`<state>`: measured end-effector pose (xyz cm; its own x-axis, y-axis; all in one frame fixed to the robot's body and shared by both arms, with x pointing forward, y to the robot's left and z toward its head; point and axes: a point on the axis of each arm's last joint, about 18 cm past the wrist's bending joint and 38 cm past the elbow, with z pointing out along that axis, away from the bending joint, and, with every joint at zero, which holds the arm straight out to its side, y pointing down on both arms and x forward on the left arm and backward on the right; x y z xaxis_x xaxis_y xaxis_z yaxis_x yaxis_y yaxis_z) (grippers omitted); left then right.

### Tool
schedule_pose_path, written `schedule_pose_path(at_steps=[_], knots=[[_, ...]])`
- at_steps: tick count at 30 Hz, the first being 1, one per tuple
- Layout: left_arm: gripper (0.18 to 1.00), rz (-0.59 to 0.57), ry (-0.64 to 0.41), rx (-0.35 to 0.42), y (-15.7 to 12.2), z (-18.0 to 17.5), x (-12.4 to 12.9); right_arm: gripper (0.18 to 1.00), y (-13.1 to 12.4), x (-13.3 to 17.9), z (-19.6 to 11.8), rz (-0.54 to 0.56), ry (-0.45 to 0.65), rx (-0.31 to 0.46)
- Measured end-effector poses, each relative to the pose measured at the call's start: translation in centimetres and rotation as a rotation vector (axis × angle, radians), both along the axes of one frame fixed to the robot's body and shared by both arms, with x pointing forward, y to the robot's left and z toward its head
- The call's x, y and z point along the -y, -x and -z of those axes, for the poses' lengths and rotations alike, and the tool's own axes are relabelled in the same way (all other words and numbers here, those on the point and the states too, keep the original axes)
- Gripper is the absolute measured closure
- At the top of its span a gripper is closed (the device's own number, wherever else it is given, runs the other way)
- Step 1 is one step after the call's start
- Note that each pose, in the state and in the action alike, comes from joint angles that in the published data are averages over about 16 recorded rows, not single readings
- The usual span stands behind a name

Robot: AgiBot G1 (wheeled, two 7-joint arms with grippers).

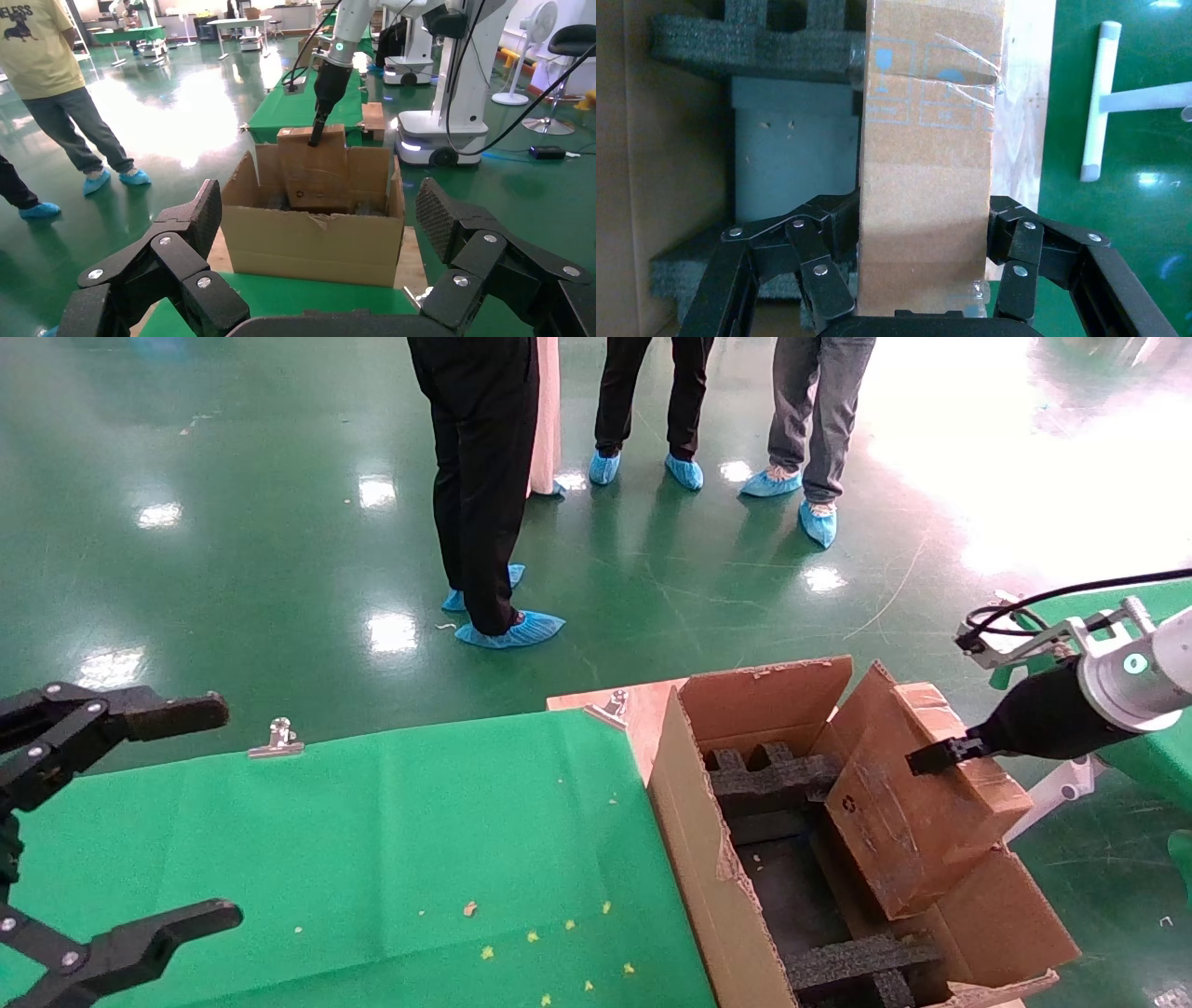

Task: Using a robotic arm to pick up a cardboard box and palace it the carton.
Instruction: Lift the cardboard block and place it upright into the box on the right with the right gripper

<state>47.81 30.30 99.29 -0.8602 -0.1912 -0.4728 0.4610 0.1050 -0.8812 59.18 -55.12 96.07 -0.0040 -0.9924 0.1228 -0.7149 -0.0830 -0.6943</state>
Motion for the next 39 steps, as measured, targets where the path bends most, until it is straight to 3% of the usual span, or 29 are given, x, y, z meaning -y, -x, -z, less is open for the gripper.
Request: schedule_pose_path(at_steps=[13,39], knots=[[0.184,0.0,0.0,0.0,0.0,0.0,0.0,0.88,-1.4,-1.0,0.6,0.006,0.051,0.014],[0.184,0.0,0.0,0.0,0.0,0.0,0.0,0.88,-3.2,-2.2,5.6,-0.031,0.085,0.003]])
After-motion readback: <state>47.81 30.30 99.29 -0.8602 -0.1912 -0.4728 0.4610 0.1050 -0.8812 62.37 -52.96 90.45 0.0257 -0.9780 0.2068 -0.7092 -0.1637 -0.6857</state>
